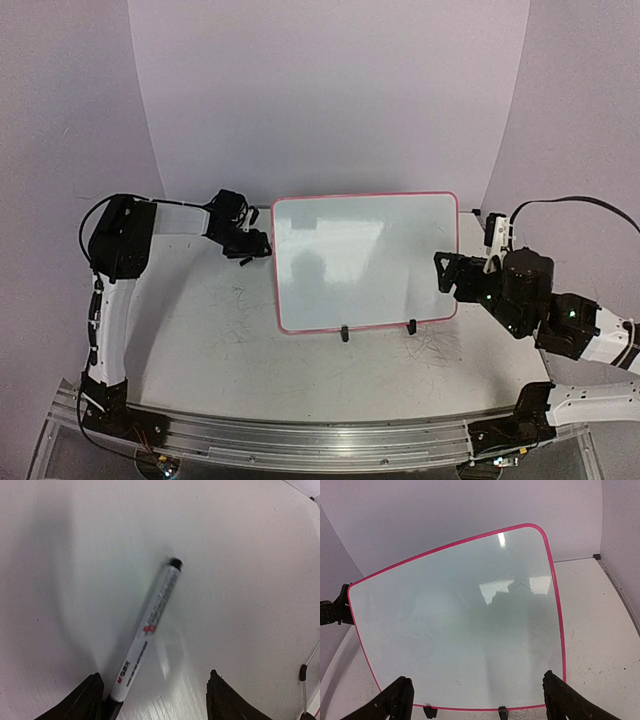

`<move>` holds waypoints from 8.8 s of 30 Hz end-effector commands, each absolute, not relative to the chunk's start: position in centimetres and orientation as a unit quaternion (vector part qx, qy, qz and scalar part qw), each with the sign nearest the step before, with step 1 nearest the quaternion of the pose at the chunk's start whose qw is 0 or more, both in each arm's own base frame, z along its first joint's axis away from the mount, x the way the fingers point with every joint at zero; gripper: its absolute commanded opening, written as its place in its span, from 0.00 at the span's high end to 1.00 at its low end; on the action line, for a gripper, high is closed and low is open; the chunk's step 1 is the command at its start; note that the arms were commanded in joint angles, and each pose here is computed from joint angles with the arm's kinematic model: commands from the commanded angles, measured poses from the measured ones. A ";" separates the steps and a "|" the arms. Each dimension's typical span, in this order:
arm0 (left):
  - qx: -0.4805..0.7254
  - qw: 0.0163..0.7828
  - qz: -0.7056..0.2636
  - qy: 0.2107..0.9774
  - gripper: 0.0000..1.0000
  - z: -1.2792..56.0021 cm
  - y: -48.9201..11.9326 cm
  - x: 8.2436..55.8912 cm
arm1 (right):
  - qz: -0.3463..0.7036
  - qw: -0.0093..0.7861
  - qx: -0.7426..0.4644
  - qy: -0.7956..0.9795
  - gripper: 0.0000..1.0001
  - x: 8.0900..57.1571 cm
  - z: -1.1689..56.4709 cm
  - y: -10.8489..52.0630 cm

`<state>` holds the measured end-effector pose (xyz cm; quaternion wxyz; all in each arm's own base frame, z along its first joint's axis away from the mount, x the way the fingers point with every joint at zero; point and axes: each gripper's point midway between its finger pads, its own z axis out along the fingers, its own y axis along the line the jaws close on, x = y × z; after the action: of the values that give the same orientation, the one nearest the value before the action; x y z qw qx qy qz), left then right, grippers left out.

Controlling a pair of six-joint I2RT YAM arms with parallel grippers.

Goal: Write a sentence on the whiteboard
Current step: Pick up the whiteboard marker from the corner of the board, then pass from the left arm to the right, then open the pen cap from the whiteboard marker, then place the pen cap at the center of the board.

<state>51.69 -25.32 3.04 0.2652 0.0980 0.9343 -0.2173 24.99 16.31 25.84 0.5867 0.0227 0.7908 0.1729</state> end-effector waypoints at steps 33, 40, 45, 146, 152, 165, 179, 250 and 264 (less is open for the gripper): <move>0.022 0.309 0.086 0.947 1.00 8.3 -14.2 43.5 | 0.078 0.632 -0.056 0.769 0.02 28.8 34.2 20.1; -0.010 0.405 0.009 0.914 1.00 18.8 -13.3 41.6 | 0.189 0.598 -0.131 0.767 0.02 29.1 35.2 25.7; 0.070 0.481 -0.150 0.861 1.00 28.4 -17.7 39.0 | 0.280 0.559 -0.184 0.759 0.02 29.3 36.1 30.1; 0.492 0.257 -0.426 0.715 1.00 25.3 -39.2 18.8 | 0.630 0.092 -0.379 0.672 0.82 22.7 25.2 38.7; 0.491 0.257 -0.425 0.716 1.00 25.2 -39.2 18.8 | 0.634 0.083 -0.387 0.664 0.81 22.1 25.0 38.9; 0.491 0.260 -0.424 0.716 0.98 25.7 -39.3 18.8 | 0.629 0.095 -0.396 0.662 1.00 21.8 25.3 39.0; 0.486 0.251 -0.427 0.721 0.52 25.3 -38.4 18.0 | 0.615 0.121 -0.393 0.673 1.00 21.8 25.6 38.5; -0.002 0.332 0.020 0.943 1.00 2.4 -18.2 31.2 | 0.353 0.618 -0.267 0.650 1.00 27.0 37.1 28.4; -0.010 0.330 0.026 0.944 0.83 1.5 -17.4 30.6 | 0.272 0.657 -0.151 0.686 1.00 29.3 36.7 23.6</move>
<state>30.42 -17.91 0.98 0.3153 0.0048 0.9486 0.0260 29.13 25.41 34.92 0.6255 -0.1857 0.6986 0.2937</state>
